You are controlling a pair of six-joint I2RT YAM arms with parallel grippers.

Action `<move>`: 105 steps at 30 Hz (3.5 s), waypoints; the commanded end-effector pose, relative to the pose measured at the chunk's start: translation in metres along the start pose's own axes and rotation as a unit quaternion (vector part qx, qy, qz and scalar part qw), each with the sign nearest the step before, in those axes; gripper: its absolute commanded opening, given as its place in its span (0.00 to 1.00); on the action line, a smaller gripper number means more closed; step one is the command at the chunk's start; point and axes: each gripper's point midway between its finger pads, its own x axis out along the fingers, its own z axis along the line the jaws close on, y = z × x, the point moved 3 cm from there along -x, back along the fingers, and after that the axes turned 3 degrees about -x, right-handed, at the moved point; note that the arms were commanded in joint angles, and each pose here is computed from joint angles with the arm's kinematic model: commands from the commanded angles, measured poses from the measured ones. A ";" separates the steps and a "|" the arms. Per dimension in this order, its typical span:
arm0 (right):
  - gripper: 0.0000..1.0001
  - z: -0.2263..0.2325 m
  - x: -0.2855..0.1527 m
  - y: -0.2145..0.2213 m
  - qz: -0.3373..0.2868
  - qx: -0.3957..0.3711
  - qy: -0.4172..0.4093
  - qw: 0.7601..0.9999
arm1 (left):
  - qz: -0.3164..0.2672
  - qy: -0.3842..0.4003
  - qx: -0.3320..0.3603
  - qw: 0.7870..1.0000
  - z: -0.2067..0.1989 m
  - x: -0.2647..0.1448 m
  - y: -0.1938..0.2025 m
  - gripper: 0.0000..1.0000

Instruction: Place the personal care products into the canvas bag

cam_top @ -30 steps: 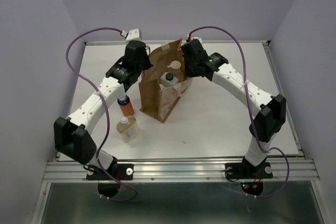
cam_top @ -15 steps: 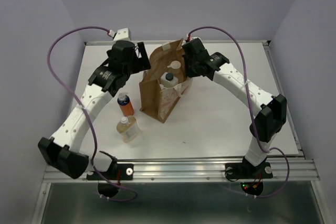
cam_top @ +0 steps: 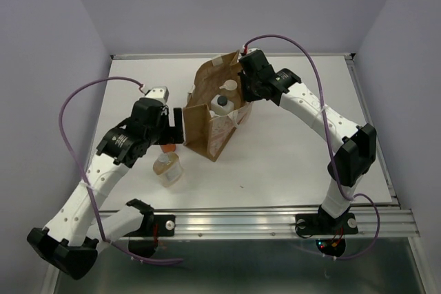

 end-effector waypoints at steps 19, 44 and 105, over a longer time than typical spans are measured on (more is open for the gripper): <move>0.01 0.020 -0.008 -0.013 -0.010 -0.022 -0.072 0.997 | 0.180 -0.052 -0.049 0.981 0.023 0.009 0.106 0.99; 0.01 0.015 -0.018 -0.007 -0.017 -0.020 -0.070 0.997 | 0.210 -0.045 -0.024 0.976 0.011 0.005 0.105 0.00; 0.01 0.015 -0.028 -0.016 -0.042 -0.005 -0.075 0.996 | -0.008 0.210 0.089 0.973 -0.165 0.045 -0.094 0.00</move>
